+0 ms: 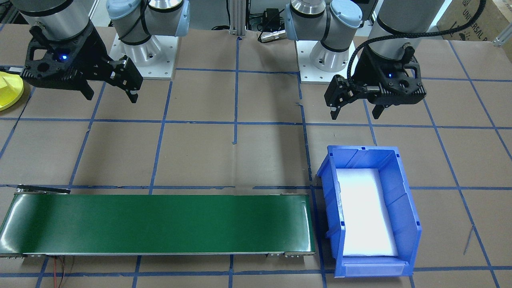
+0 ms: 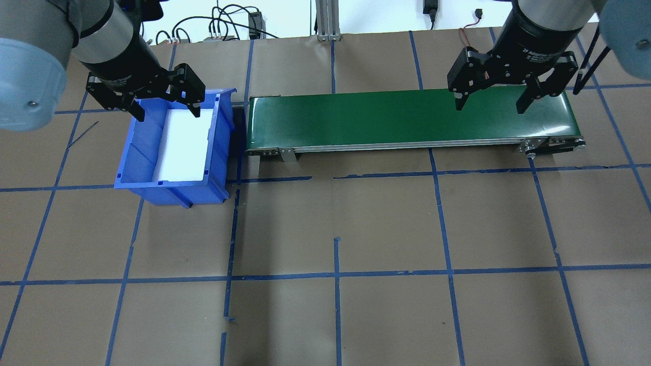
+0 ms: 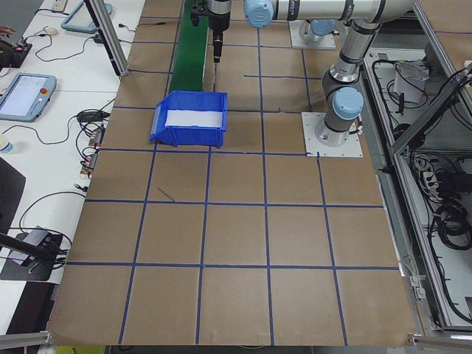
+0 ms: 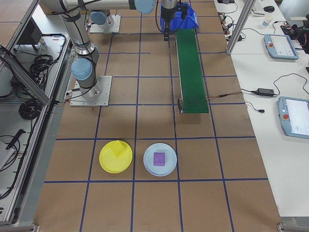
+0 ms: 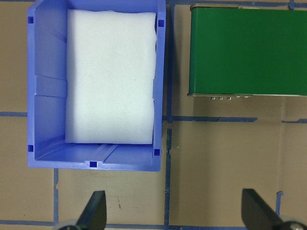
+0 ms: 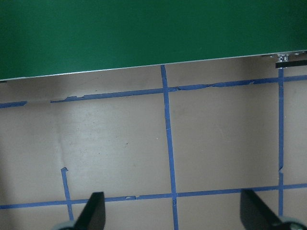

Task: Move block left to right into plate

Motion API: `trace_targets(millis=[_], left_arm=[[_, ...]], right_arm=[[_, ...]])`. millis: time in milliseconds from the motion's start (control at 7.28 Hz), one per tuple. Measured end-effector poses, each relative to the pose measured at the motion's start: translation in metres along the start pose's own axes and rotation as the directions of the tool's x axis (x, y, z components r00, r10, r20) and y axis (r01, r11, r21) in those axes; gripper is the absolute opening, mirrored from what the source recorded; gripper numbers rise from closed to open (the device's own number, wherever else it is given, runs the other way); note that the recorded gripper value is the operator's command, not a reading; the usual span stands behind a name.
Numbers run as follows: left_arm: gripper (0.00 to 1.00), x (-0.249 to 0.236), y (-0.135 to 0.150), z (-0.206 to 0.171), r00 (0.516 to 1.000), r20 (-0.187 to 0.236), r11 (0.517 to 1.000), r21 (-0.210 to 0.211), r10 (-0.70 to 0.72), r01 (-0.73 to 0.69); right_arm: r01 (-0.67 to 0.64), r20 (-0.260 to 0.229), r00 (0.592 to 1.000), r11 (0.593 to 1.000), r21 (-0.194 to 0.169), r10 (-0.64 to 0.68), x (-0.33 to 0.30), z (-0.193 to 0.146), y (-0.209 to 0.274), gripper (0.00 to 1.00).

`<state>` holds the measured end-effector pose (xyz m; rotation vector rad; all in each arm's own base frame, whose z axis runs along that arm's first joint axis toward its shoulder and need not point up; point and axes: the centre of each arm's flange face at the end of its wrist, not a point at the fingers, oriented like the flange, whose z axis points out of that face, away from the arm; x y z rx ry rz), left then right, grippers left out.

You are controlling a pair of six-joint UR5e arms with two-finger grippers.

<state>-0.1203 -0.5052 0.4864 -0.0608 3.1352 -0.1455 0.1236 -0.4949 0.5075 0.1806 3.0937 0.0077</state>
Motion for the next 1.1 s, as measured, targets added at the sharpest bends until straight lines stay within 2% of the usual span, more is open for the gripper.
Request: trace_targets(millis=[549, 824, 1099], left_arm=[[1.0, -0.0037, -0.0005, 0.0013, 1.0, 0.001, 1.0, -0.004, -0.005, 0.005], [1.0, -0.0038, -0.0005, 0.0006, 1.0, 0.001, 1.0, -0.002, -0.005, 0.005], [1.0, -0.0044, -0.0006, 0.0004, 1.0, 0.001, 1.0, -0.001, -0.006, 0.006]], right_arm=[[-0.043, -0.032, 0.999, 0.999, 0.021, 0.043, 0.0025, -0.0021, 0.0063, 1.0], [-0.038, -0.05, 0.998, 0.997, 0.071, 0.041, 0.0035, 0.0001, 0.0009, 1.0], [-0.033, -0.051, 0.998, 0.995, 0.092, 0.038, 0.0033, -0.0005, -0.0014, 1.0]])
